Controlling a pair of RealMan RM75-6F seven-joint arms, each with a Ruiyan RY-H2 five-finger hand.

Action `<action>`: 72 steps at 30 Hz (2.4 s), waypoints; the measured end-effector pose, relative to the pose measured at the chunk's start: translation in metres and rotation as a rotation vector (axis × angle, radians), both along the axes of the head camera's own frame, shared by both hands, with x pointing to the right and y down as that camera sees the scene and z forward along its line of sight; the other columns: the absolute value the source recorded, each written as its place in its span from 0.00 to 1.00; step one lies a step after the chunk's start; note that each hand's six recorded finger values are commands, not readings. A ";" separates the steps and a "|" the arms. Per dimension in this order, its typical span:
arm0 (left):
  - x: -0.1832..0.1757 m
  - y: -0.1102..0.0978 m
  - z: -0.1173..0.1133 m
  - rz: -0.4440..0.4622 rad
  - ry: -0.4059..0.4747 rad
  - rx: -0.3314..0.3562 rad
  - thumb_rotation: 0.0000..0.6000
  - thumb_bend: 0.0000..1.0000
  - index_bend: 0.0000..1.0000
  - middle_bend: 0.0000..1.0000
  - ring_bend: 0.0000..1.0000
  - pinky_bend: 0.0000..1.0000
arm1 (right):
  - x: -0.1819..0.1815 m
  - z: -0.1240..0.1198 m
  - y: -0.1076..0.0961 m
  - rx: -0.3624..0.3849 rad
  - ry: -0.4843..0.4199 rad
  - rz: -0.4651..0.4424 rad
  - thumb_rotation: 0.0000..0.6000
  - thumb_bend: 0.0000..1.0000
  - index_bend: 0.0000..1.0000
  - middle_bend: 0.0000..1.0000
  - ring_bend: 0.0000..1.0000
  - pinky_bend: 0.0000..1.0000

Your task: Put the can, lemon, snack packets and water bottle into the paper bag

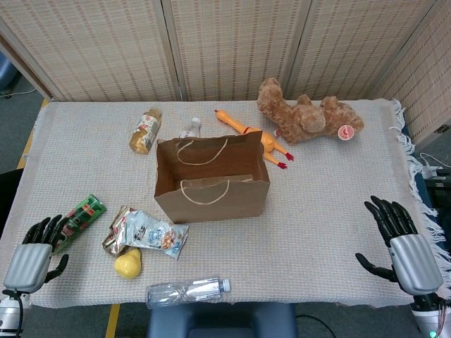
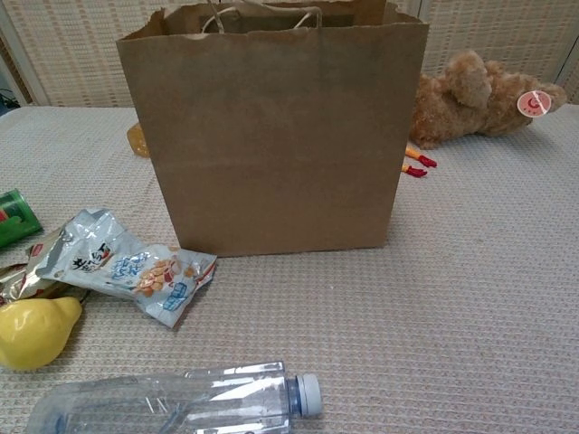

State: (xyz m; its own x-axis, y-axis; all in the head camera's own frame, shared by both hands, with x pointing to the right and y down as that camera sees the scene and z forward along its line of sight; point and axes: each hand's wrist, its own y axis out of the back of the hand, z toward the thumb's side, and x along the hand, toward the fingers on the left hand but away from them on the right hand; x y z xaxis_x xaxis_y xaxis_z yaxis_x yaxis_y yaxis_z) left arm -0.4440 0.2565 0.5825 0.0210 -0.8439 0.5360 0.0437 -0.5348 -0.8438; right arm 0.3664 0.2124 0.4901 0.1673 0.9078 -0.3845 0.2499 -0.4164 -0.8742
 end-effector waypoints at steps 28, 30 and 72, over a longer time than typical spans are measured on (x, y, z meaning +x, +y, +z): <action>0.005 -0.047 0.054 -0.132 -0.235 -0.317 1.00 0.34 0.00 0.00 0.00 0.05 | 0.001 0.010 -0.005 -0.019 -0.003 0.008 1.00 0.12 0.00 0.00 0.00 0.00; 0.009 -0.047 0.056 -0.128 -0.236 -0.324 1.00 0.34 0.00 0.00 0.00 0.02 | 0.001 0.010 -0.005 -0.019 -0.003 0.008 1.00 0.12 0.00 0.00 0.00 0.00; -0.018 -0.075 0.103 -0.198 -0.453 -0.323 1.00 0.56 0.51 0.57 0.55 0.62 | -0.001 0.012 -0.004 -0.028 -0.034 0.003 1.00 0.12 0.00 0.00 0.00 0.00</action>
State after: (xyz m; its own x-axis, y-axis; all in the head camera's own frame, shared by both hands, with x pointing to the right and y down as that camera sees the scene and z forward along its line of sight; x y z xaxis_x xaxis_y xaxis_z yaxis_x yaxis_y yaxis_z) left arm -0.4616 0.1817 0.6852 -0.4111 -0.6011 0.6854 0.2346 -0.7963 -0.5576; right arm 0.3651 0.2080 0.5024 0.1785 0.8972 -0.4039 0.2808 -0.4398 -0.8530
